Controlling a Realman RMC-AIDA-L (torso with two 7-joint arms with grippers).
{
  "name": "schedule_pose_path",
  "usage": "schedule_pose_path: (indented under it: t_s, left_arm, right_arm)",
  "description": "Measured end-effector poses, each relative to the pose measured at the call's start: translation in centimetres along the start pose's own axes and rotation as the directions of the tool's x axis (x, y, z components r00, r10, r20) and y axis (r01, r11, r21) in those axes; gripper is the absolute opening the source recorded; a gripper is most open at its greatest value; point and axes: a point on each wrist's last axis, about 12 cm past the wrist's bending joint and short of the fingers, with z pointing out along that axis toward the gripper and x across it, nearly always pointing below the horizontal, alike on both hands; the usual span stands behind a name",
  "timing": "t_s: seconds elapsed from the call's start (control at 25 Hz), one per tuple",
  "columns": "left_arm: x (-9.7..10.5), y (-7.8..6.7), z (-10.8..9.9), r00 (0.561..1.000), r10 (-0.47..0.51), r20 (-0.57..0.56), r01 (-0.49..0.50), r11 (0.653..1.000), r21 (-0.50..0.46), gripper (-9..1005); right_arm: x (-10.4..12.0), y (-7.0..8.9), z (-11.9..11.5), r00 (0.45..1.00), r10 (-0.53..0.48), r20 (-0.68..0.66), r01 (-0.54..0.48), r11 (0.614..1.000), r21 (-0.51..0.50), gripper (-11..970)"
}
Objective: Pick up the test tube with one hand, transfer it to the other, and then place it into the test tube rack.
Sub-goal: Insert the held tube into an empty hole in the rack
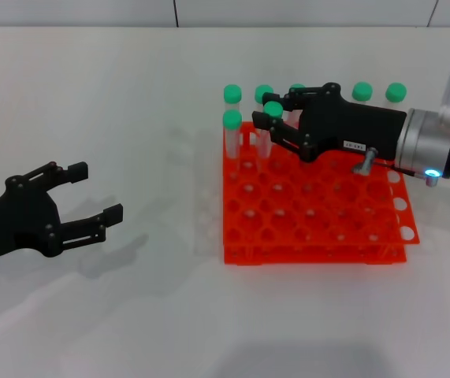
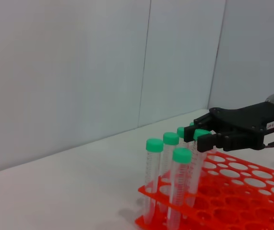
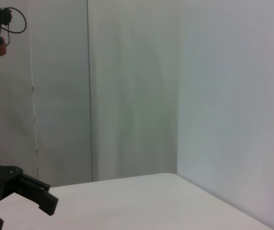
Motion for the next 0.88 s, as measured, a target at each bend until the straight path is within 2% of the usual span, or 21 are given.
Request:
schedule_pose_path:
  t_s: [0.88]
  left_arm:
    - [-0.21, 0.25, 0.17, 1.0, 0.006, 0.001, -0.006, 1.0, -0.006, 887]
  right_arm:
    - [-0.36, -0.61, 0.2, 1.0, 0.026, -0.001, -0.026, 0.999, 0.027, 405]
